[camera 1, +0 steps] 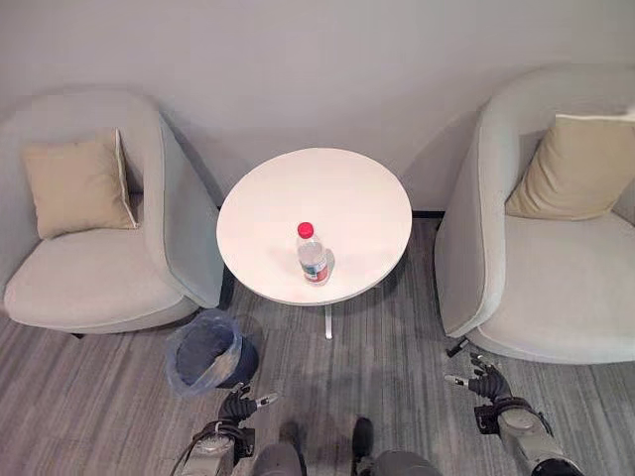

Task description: Gather garbage on tea table into small bin, then transfer packed bag to large trash can.

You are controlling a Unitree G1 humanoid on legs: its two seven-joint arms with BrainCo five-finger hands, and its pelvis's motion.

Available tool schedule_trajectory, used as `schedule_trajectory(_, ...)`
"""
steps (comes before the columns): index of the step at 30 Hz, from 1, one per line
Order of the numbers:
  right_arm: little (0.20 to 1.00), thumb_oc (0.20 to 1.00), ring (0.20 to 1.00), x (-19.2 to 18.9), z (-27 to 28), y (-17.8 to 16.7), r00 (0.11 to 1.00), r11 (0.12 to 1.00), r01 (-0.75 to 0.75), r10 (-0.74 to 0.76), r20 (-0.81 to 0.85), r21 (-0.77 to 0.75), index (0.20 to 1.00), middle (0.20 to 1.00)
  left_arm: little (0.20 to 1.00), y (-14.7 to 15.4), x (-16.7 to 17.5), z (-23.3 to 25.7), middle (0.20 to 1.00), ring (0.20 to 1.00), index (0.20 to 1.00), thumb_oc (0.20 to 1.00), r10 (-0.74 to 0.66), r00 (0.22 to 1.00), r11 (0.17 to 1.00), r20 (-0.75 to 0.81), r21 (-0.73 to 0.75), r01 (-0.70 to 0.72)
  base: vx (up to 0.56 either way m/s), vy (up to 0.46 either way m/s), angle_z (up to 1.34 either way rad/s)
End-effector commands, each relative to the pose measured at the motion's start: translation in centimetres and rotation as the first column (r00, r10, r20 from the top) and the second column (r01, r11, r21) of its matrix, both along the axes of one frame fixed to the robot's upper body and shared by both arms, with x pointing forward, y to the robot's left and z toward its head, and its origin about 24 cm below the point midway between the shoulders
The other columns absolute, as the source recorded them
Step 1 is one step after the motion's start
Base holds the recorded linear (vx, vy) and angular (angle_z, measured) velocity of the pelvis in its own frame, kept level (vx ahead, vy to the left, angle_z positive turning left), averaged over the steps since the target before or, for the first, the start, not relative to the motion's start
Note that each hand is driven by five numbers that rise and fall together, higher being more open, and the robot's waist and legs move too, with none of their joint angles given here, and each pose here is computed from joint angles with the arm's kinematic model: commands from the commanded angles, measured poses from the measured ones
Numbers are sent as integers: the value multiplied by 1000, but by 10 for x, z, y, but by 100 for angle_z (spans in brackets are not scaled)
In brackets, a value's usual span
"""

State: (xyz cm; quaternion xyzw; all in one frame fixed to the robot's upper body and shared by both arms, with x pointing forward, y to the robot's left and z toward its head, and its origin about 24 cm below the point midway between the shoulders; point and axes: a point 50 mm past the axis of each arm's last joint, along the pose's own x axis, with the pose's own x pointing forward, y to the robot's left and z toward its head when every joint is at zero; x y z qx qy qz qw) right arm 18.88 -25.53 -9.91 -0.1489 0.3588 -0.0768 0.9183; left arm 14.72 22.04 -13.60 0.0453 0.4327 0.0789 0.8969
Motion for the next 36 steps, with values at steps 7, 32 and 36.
schedule_trajectory(7, 1000, 1000, 1000, -7, -1, 3, 1000, 999, -28, 28, 3, -23, 1000, 1000, 1000, 12, -8, 0, 1000, 1000, 1000, 1000, -35, 999, 998, -24, 43, 36, 213, 140, 6)
schedule_trajectory(32, 1000, 1000, 1000, 42, 85, 9, 874, 928, -278, 352, 336, -248, 1000, 1000, 1000, 37, -27, 1, 1000, 1000, 1000, 1000, -27, 998, 994, -61, 107, 34, 109, 35, 9)
schedule_trajectory(36, 1000, 1000, 1000, 49, 101, 13, 817, 867, -368, 474, 329, -335, 1000, 1000, 1000, 35, -28, 0, 1000, 1000, 1000, 1000, -46, 996, 993, -70, 105, 54, 63, -64, 0)
